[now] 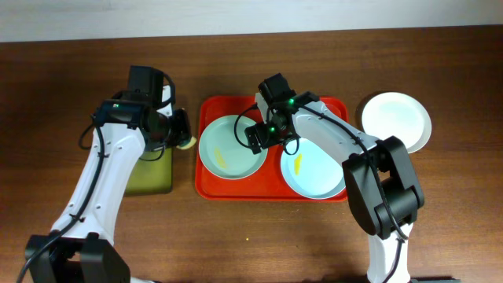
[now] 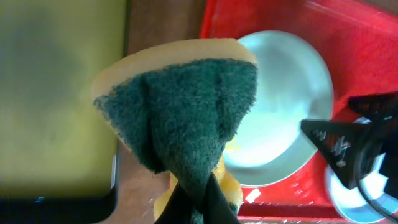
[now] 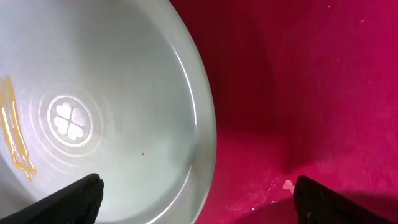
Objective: Clean dirty plates on tray and stack at the side
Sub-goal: 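Scrub the pale-green plate with the sponge in the left gripper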
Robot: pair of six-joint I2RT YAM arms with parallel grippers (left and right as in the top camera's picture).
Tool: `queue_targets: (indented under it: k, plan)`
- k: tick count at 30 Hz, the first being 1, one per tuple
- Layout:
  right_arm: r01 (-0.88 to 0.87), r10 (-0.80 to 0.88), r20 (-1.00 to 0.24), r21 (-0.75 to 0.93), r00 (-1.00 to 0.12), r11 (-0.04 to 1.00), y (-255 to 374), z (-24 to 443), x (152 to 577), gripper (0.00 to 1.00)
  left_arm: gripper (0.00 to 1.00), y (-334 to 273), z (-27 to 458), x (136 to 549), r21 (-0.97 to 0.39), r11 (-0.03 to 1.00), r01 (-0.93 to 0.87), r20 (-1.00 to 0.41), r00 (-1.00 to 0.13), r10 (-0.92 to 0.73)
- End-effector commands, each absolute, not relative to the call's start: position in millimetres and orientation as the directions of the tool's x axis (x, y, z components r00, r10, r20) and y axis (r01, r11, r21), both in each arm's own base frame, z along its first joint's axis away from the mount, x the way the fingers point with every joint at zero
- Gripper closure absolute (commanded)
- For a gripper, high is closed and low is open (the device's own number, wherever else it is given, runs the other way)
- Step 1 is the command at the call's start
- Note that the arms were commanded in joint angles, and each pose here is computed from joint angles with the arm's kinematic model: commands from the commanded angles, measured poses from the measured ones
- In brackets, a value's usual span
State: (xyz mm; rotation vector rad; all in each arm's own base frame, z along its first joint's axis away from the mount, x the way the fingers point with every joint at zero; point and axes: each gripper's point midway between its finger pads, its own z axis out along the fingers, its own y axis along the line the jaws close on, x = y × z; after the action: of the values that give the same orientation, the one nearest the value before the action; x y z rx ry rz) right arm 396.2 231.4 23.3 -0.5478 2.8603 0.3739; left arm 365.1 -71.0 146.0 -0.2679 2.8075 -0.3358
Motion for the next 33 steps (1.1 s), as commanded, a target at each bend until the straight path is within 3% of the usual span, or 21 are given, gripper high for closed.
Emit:
queue_targets:
  k: [1,6,11,16,33]
  plan:
    - [-0.385,-0.328,-0.266,0.205,-0.907,0.9,233,30,402,0.01,1.0,-104,153,372,-0.354,0.929,-0.108,-0.287,-0.933,-0.218]
    - [-0.385,-0.328,-0.266,0.205,-0.907,0.9,233,30,402,0.01,1.0,-147,116,372,-0.324,0.94,-0.111,-0.223,-0.956,-0.19]
    - [-0.385,-0.328,-0.266,0.205,-0.907,0.9,233,30,402,0.01,1.0,-141,84,369,-0.228,0.965,-0.133,-0.173,-0.969,-0.174]
    - [-0.385,-0.328,-0.266,0.205,-0.907,0.9,233,30,402,0.01,1.0,-145,74,358,-0.235,0.962,-0.139,-0.106,-0.98,-0.168]
    - [-0.402,-0.332,-0.245,0.343,-0.911,0.849,254,36,388,0.01,1.0,-145,52,351,-0.225,0.965,-0.137,-0.088,-0.983,-0.161]
